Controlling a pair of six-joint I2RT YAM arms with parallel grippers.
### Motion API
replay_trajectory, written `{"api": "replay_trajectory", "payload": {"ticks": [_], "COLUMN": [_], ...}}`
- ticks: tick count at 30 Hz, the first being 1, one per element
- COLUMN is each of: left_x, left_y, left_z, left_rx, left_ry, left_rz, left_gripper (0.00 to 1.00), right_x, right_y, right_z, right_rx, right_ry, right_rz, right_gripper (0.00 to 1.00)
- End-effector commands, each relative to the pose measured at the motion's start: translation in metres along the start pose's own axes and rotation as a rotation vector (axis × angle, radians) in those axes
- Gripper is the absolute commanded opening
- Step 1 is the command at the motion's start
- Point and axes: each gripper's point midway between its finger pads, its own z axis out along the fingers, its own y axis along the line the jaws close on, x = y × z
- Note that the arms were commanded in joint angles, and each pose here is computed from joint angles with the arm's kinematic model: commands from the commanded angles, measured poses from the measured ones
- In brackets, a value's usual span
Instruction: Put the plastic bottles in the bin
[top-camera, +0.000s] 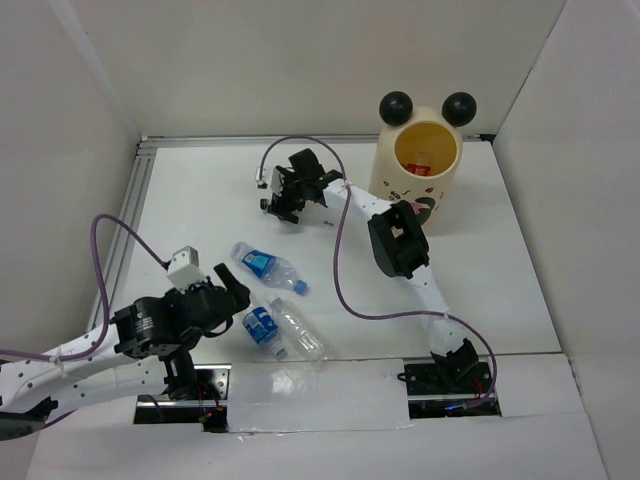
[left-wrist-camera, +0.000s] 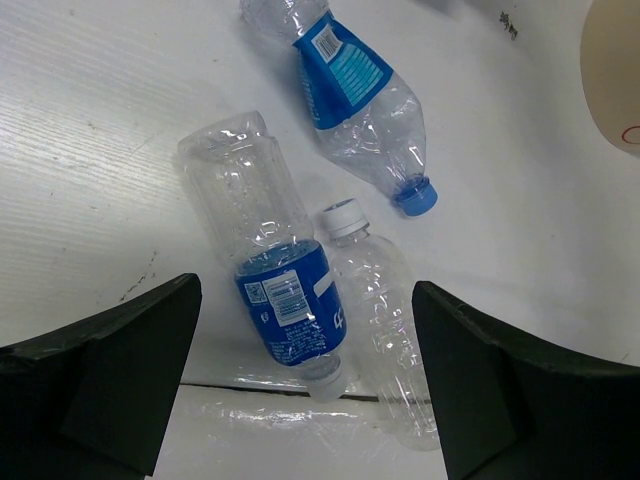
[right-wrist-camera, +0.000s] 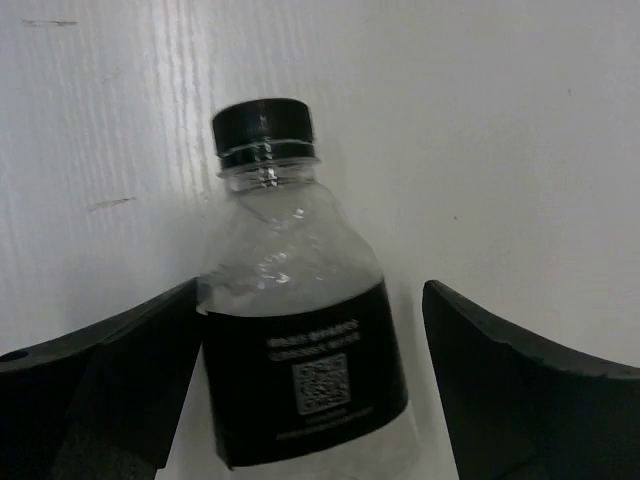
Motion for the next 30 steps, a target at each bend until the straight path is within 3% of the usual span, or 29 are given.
{"api": "replay_trajectory", "payload": {"ticks": [1,3,4,5,9,11,15,19,24,30], "left_x": [-0.004,-0.004,-0.003,-0.002,0.002,0.004,0.017,0.036,0.051,0.065], "left_y": [-0.003,-0.003,-0.003,-0.005,-0.010,-0.016,-0.018,-0.024,-0.031,-0.037], "left_z": [0.002,0.002,0.003,0.002,0.005,0.006,0.010,0.016,0.021,0.024], "left_rx": [0.004,0.004,-0.003,0.005,0.017,0.030,0.012,0.014,-0.002,0.015], "left_ry": [-0.026,-0.026,-0.025,-0.017,-0.010,-0.003,0.045,0.110,0.164,0.211], "left_rz": [0.000,0.000,0.007,0.001,-0.009,-0.020,-0.028,-0.030,-0.034,-0.023], "left_gripper": [0.99,0.99,0.99,0.99,0.99,0.99,0.99,0.99,0.99,0.99], "right_x": [0.012,0.015,0.014,0.019,-0.044,-0.077,-0.172,-0.215,-0.213,-0.157], "right_y": [-0.015,-0.011,-0.006,0.004,0.004,0.011,0.012,0.014,0.004,-0.016], "right_z": [-0.002,-0.010,-0.014,-0.018,-0.074,-0.099,-0.200,-0.276,-0.356,-0.431], "right_rx": [0.022,-0.012,-0.033,-0.067,-0.076,-0.099,-0.039,0.064,0.240,0.429], "right_ry": [0.033,0.041,0.041,0.055,-0.068,-0.130,-0.313,-0.405,-0.433,-0.389], "right_rz": [-0.003,-0.005,-0.012,-0.013,-0.035,-0.034,-0.057,-0.080,-0.071,-0.036], "right_gripper": [0.93,0.83,0.69,0.62,0.43,0.41,0.41,0.41,0.41,0.44]}}
